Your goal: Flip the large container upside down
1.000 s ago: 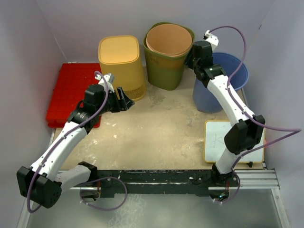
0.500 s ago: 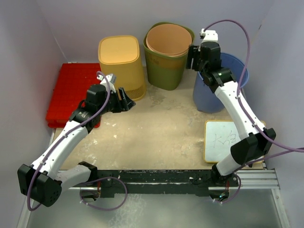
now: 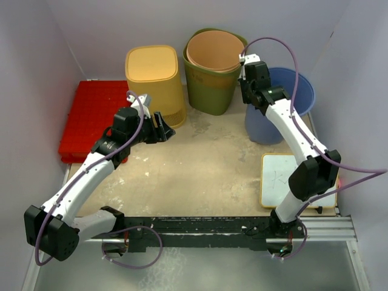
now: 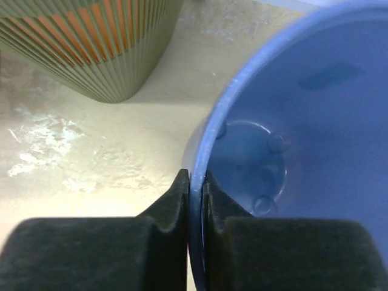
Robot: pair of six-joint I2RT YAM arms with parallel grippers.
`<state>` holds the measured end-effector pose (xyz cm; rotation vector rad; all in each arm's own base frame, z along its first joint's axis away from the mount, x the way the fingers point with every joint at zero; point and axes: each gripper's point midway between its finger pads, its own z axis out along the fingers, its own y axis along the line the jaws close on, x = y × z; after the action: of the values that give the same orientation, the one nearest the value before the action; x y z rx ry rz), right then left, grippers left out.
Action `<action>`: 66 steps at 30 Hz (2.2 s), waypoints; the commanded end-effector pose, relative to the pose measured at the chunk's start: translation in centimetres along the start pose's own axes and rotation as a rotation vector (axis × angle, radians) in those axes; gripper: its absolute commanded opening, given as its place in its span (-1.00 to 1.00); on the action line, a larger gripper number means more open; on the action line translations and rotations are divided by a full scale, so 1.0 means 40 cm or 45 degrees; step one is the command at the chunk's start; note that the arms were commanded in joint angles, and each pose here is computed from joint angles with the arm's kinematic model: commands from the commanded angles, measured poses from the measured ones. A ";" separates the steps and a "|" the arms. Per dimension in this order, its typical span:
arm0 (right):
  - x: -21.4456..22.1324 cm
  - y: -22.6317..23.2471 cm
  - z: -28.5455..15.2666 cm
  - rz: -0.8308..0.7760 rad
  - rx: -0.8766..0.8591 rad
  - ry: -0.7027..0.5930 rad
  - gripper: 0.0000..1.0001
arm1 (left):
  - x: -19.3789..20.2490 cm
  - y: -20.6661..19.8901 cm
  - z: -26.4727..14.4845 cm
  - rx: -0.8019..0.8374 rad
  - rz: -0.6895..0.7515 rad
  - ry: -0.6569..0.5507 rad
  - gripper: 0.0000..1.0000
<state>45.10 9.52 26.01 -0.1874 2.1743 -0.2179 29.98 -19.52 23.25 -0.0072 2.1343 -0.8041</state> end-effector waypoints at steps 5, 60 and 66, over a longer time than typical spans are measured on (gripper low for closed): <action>-0.145 0.014 -0.206 0.027 -0.224 -0.255 -1.00 | -0.042 -0.013 0.002 0.012 -0.048 -0.112 0.18; 0.205 0.234 -0.274 0.265 -0.775 0.033 0.49 | -0.005 0.068 -0.173 -0.307 -0.266 -0.150 0.30; 0.199 0.219 -0.285 0.264 -0.753 0.005 0.31 | 0.026 0.063 -0.187 -0.261 -0.279 -0.128 0.31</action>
<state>30.76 18.80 23.63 -0.2866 2.1937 0.6470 25.52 -13.12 23.29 -0.4055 2.1738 -0.6009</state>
